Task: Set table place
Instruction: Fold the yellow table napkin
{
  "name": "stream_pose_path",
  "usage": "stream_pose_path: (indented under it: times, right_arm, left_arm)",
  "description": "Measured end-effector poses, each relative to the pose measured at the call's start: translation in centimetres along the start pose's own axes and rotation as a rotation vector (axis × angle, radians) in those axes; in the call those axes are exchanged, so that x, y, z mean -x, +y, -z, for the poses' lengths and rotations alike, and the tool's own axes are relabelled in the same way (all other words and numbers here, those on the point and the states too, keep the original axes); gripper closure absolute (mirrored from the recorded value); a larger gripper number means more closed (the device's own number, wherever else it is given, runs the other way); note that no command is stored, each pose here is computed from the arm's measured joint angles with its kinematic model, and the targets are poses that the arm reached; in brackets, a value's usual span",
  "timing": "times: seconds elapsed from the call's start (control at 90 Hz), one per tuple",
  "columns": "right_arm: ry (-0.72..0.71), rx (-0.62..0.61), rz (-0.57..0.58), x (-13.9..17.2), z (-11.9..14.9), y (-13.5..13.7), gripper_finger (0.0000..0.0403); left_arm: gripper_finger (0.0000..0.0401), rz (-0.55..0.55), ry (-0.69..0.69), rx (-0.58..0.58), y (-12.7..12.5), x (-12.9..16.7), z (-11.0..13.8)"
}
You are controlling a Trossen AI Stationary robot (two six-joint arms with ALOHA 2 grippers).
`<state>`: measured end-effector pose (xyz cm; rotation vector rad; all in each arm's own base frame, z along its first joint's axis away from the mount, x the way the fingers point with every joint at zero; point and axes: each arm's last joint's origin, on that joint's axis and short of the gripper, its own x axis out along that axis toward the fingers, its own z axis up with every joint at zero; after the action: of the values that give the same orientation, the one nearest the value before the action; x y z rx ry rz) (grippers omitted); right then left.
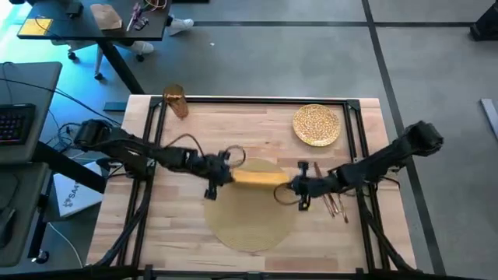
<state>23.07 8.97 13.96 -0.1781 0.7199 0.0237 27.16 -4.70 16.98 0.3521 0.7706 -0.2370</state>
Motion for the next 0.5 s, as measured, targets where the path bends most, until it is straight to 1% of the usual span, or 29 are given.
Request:
stream_pose_path:
  times: [0.178,0.356,0.422,0.5]
  right_arm:
    - [0.031,-0.040,-0.057,-2.5,0.9,1.7,0.0403]
    - [0.095,-0.006,-0.156,-3.7,1.1,2.5,0.0401]
    - [0.101,-0.008,-0.188,-3.8,0.8,2.7,0.0390]
    - [0.115,-0.028,-0.218,-3.7,0.4,2.7,0.0362]
  left_arm:
    - [0.0401,0.094,0.048,-0.060,-2.8,-1.6,0.4]
    - [0.0399,0.176,0.104,-0.069,-4.7,-1.9,1.0]
    - [0.0390,0.196,0.087,-0.079,-5.1,-1.8,0.7]
    - [0.0370,0.217,0.076,-0.064,-5.3,-1.1,0.4]
